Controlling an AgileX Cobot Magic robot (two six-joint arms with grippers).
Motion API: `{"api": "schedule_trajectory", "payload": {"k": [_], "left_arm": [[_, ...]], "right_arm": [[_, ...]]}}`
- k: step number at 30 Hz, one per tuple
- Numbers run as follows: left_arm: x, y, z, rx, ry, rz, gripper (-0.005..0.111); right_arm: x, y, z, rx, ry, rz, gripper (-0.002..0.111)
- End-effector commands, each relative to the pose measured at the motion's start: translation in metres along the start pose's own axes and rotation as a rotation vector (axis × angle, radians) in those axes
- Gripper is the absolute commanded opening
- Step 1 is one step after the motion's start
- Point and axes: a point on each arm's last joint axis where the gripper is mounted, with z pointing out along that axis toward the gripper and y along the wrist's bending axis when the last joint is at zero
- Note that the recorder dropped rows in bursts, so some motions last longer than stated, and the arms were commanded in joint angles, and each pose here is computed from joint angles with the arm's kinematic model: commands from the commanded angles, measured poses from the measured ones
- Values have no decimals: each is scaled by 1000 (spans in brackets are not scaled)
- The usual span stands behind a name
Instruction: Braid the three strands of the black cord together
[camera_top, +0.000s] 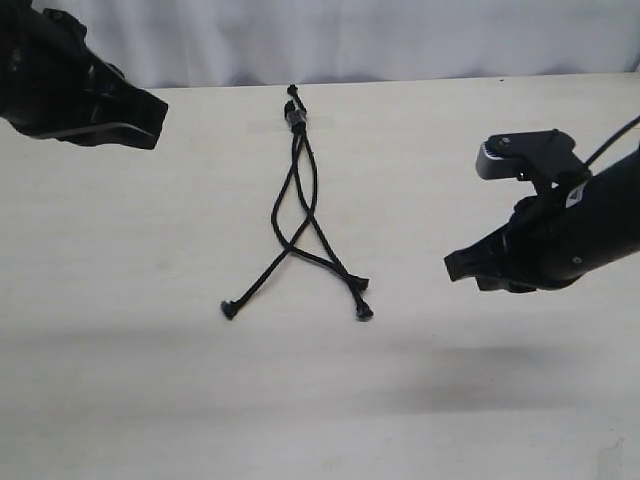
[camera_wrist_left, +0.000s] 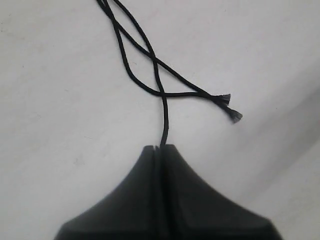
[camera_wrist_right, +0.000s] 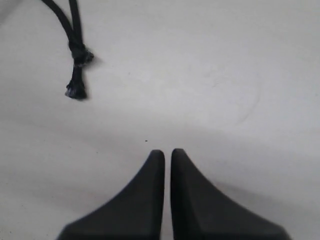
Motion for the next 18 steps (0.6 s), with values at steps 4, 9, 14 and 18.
{"api": "schedule_trajectory", "payload": {"k": [4,9,14,18], "left_arm": [[-1,1,2,-10,-29,-5,0],[-1,1,2,-10,-29,-5,0],[11,2,5,-20,64,15,0],[30,7,19,-33,129,9,0]], "right_arm": [[4,0,-31,8,-109,-28,4],[13,0,-50,32,-146,-66,4],[26,0,-64,38,-196,-35,4],[29,1,-78,28,-248,3,4]]}}
